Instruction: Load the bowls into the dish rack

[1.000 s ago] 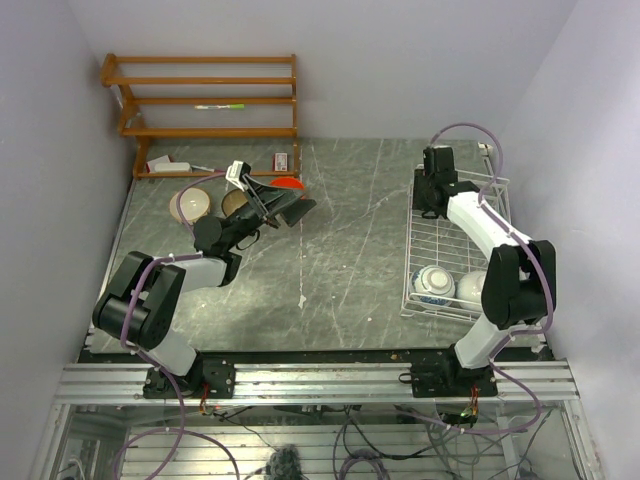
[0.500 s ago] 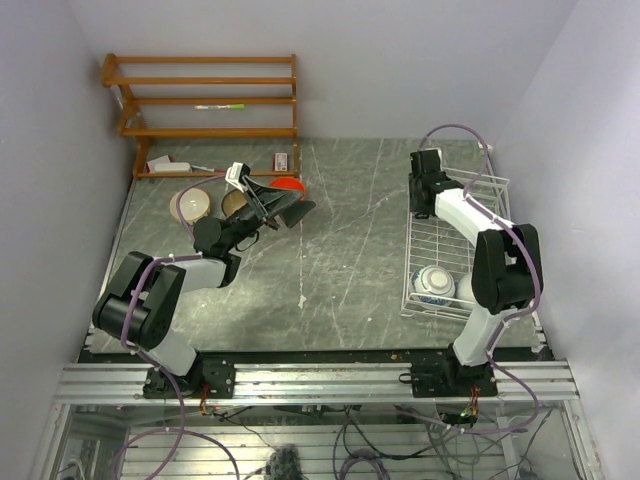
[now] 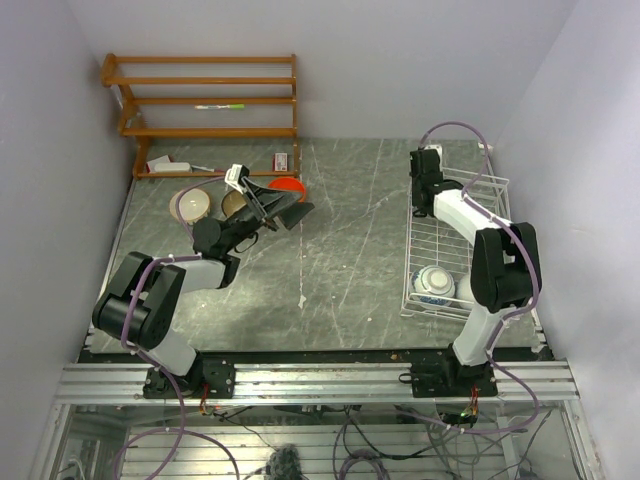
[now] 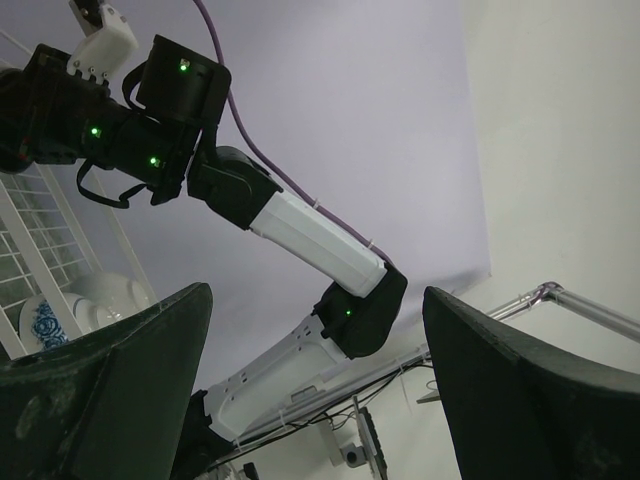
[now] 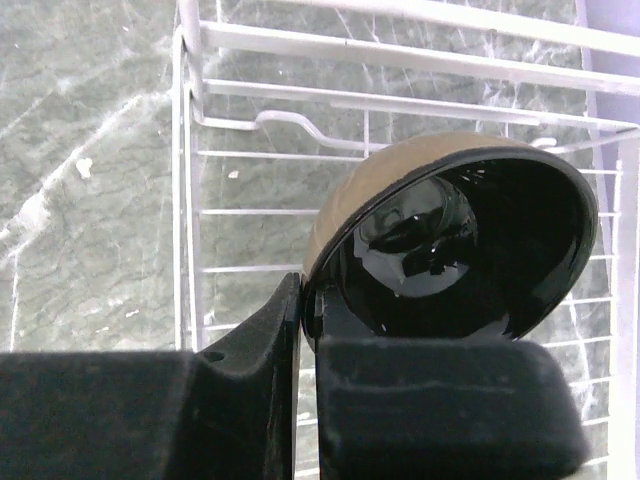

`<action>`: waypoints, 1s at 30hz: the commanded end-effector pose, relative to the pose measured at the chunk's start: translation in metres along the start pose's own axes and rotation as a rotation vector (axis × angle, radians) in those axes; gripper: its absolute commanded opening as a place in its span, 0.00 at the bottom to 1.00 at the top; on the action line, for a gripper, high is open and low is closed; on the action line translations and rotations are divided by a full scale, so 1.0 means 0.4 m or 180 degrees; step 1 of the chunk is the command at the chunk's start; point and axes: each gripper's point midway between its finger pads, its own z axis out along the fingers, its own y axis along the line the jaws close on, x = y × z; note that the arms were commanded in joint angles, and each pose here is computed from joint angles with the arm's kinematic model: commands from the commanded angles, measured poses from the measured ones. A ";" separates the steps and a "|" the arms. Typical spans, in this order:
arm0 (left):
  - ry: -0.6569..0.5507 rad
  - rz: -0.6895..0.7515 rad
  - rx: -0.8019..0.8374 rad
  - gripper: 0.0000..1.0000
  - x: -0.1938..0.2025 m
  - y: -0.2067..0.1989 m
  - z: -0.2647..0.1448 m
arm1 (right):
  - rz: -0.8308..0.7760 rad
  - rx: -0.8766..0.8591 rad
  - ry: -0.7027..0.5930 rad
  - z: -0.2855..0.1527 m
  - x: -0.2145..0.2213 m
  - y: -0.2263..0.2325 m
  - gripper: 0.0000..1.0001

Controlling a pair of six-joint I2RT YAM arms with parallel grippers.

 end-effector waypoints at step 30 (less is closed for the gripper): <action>0.0066 0.0500 0.0586 0.97 0.003 -0.135 -0.033 | 0.2819 -0.3441 -0.1507 -0.303 -0.149 -0.087 0.00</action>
